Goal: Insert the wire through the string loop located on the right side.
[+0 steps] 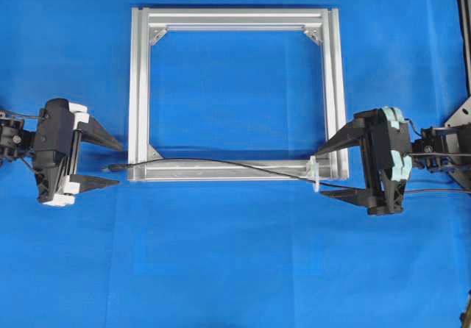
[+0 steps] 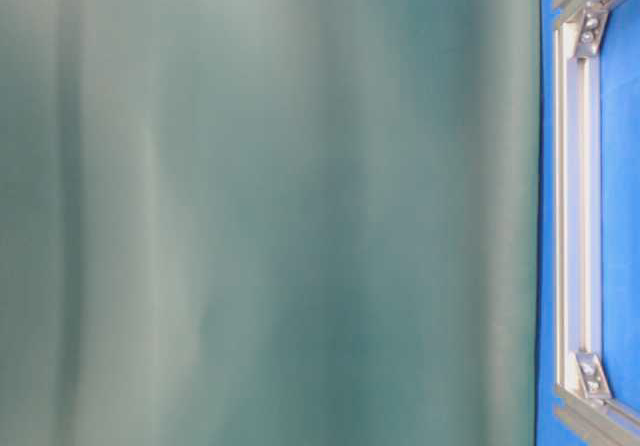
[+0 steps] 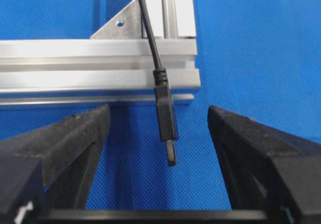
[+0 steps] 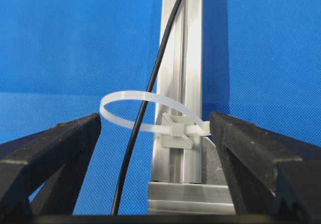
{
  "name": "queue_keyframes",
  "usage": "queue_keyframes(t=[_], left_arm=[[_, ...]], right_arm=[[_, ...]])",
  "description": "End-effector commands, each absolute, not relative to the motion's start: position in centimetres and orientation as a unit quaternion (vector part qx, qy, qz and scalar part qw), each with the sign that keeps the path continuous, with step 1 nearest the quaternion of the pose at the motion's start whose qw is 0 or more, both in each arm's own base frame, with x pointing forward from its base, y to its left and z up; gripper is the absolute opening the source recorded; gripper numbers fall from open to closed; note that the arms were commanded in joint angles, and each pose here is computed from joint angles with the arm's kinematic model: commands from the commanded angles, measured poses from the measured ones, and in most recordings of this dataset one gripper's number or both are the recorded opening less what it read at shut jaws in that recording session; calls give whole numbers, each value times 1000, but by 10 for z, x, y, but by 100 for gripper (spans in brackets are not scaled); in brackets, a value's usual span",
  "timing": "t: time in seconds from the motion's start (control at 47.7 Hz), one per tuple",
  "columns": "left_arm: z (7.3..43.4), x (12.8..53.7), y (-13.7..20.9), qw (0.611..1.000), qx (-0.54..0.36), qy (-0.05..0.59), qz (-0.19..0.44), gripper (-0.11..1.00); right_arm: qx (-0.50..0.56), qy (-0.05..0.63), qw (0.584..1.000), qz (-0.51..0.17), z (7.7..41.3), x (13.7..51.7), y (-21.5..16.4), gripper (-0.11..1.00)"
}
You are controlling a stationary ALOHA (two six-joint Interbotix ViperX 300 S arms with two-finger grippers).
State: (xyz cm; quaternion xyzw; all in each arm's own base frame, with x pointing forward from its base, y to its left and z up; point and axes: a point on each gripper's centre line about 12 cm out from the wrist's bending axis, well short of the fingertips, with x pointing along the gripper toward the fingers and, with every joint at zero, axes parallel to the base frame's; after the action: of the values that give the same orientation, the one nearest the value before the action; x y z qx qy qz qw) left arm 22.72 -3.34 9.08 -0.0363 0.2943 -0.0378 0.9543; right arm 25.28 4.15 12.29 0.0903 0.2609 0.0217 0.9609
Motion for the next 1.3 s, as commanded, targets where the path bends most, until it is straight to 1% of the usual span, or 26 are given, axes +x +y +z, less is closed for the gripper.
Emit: queue_keyframes(t=[0.0, 0.189, 0.462, 0.629, 0.818, 1.28], left_arm=[[98, 233, -36, 958, -39, 280, -42, 72], [115, 243, -38, 964, -41, 260, -46, 73], [160, 260, -38, 969, -48, 239, -47, 73], [180, 265, -31, 974, -55, 218, -34, 73], [181, 268, -23, 974, -57, 218, -20, 73], [180, 269, -23, 973, -57, 220, -20, 73]], right_arm=[[94, 245, 965, 22, 131, 258, 42, 93], [99, 234, 967, 20, 143, 262, 40, 93], [108, 228, 967, 23, 181, 266, 36, 93], [110, 230, 967, 20, 192, 262, 32, 93], [110, 232, 966, 16, 193, 259, 29, 93], [104, 235, 966, 19, 192, 259, 29, 93]])
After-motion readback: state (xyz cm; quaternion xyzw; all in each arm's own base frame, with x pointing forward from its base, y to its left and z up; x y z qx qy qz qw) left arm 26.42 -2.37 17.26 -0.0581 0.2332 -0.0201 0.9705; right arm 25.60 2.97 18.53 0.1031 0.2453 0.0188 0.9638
